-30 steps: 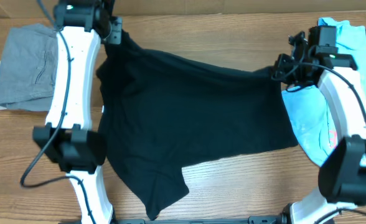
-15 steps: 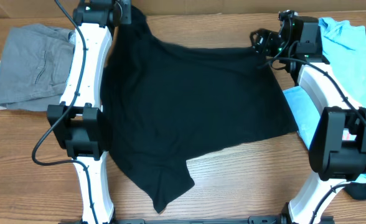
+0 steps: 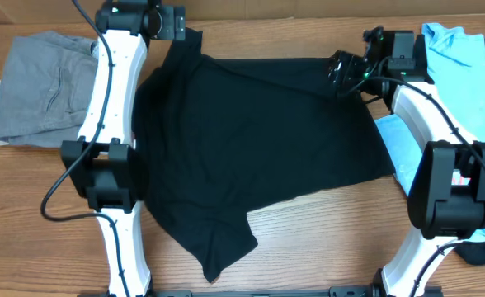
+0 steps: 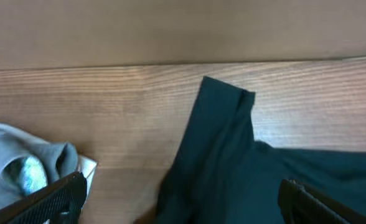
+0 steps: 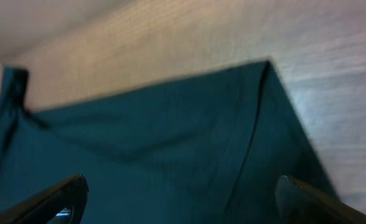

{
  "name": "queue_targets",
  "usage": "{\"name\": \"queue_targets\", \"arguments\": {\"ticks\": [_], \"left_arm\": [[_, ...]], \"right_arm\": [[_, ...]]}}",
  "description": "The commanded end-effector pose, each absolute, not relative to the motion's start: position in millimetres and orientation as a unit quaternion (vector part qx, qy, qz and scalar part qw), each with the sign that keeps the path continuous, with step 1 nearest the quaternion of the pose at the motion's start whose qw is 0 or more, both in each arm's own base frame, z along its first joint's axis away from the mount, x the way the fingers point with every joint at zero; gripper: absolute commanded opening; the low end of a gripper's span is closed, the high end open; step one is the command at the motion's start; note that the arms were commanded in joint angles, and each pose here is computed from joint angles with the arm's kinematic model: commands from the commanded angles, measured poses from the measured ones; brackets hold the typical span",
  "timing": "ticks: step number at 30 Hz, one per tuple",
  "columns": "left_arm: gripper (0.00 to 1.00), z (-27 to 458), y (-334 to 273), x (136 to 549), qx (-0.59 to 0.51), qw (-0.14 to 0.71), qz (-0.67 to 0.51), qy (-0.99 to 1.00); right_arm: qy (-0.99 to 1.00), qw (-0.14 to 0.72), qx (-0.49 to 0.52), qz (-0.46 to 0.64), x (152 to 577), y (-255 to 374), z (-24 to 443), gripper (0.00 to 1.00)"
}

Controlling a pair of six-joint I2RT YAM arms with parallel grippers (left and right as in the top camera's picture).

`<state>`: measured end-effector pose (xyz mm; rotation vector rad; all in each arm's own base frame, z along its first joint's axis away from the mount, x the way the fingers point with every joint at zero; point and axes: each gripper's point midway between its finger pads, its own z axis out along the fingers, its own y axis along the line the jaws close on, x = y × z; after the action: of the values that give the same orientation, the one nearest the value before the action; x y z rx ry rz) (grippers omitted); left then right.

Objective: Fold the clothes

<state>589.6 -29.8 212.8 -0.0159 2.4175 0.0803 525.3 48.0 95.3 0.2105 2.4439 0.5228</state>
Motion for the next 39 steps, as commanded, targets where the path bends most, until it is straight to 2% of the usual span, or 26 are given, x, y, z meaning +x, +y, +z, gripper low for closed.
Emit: {"name": "queue_targets", "arguments": {"ticks": [1,3,6,8,17,29,31,37,39], "left_arm": [[1.0,290.1,-33.1,572.8,-0.011,0.414,0.002,0.91],[1.0,291.7,-35.4,568.5,-0.008,0.41,0.002,0.912],[1.0,283.3,-36.9,563.3,-0.007,0.393,0.003,0.92],[1.0,277.4,-36.7,560.4,-0.008,0.381,0.003,0.924],[1.0,270.2,-35.1,554.0,-0.008,0.363,0.007,0.932],[1.0,270.3,-34.5,554.4,-0.009,0.364,0.007,0.931],[1.0,270.2,-34.5,554.3,-0.009,0.364,0.007,0.931],[1.0,269.6,-34.4,553.6,-0.009,0.362,0.007,0.932],[1.0,269.0,-34.4,553.0,-0.009,0.36,0.007,0.933]], "right_arm": [[0.932,0.309,0.033,0.188,526.5,63.4,92.2,1.0],[0.936,0.294,0.032,0.188,522.2,66.1,83.4,0.96],[0.945,0.265,0.038,0.189,515.6,70.7,63.0,0.78],[0.947,0.253,0.049,0.191,514.1,73.3,52.4,0.73],[0.956,0.232,0.086,0.161,514.3,75.2,19.4,0.68],[0.952,0.248,0.117,0.14,522.4,66.3,18.9,0.54],[0.952,0.249,0.12,0.134,522.9,64.2,18.7,0.46],[0.948,0.258,0.13,0.132,527.2,62.2,20.9,0.12],[0.948,0.26,0.13,0.133,528.0,62.3,21.4,0.04]]}}
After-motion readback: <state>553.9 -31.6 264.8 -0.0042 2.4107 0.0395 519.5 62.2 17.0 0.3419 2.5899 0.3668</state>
